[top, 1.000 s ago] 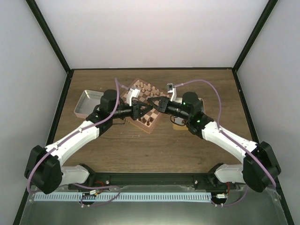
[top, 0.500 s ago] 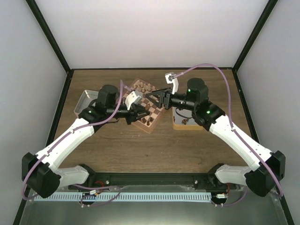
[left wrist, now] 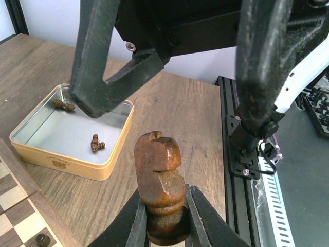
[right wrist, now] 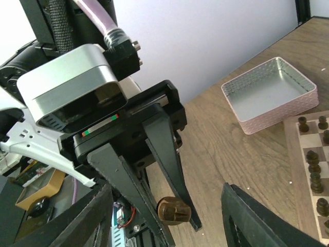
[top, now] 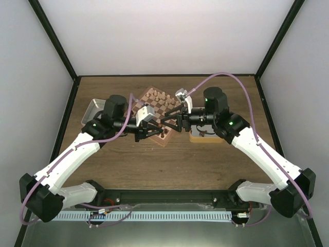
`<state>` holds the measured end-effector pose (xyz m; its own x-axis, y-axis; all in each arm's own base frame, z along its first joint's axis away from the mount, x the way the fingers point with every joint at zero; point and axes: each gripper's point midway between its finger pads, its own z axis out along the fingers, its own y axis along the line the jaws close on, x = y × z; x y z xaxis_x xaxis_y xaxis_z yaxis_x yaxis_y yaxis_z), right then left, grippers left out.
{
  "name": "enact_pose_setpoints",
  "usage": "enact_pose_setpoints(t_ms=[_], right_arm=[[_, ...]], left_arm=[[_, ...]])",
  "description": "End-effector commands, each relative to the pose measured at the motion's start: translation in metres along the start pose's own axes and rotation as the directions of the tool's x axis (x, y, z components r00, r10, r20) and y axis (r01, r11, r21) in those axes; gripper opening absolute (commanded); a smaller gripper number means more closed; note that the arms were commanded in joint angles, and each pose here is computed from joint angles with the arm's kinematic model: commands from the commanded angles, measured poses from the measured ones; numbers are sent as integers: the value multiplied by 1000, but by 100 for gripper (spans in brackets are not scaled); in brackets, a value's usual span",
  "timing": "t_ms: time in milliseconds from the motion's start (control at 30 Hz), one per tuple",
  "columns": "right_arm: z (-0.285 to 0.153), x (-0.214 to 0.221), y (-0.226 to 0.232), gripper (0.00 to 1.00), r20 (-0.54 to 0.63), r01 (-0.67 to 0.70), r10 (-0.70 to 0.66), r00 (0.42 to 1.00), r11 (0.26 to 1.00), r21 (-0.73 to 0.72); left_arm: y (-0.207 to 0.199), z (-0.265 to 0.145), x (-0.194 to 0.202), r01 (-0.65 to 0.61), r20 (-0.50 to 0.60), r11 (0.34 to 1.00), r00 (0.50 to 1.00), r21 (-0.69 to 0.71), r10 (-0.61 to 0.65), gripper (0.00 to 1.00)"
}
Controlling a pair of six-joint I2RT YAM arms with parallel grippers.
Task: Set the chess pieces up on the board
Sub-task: Place the chess piece on the chessboard.
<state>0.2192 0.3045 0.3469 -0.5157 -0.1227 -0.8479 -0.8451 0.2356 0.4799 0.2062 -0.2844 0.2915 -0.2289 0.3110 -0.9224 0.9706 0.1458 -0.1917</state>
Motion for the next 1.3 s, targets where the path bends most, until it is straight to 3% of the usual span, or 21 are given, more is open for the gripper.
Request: enact_pose_setpoints(t_ms=[0, 233, 467, 700, 800, 900, 1033, 1133, 1267], right_arm=[[-1, -5, 14, 59, -13, 25, -26, 1000, 998, -65], [9, 2, 6, 51, -41, -34, 31, 999, 996, -88], [13, 5, 5, 29, -61, -66, 59, 996, 992, -108], [17, 12, 1, 31, -91, -96, 85, 992, 989, -114], [17, 12, 0, 19, -90, -97, 88, 992, 989, -108], [17, 10, -1, 12, -76, -91, 84, 994, 992, -91], [24, 6, -25, 12, -40, -84, 86, 995, 995, 52], [32, 6, -51, 12, -16, -85, 89, 996, 981, 175], [55, 10, -93, 12, -9, -83, 91, 996, 940, 332]], left_arm=[[-7, -3, -9, -53, 22, 998, 998, 30, 53, 10], [-4, -2, -7, -45, 13, 999, 999, 15, 44, 11], [-1, -2, -6, -45, 12, 999, 999, -3, 45, 12], [4, -3, -7, -43, 11, 999, 999, -33, 44, 12], [5, -3, -6, -42, 7, 998, 999, -44, 42, 12], [9, -4, -8, -29, 11, 997, 999, -70, 30, 25], [20, -11, -7, 6, 11, 986, 1000, -168, -5, 56], [27, -25, -7, -2, 32, 960, 999, -281, 12, 64], [33, -59, -18, -14, 116, 885, 990, -465, 76, 67]])
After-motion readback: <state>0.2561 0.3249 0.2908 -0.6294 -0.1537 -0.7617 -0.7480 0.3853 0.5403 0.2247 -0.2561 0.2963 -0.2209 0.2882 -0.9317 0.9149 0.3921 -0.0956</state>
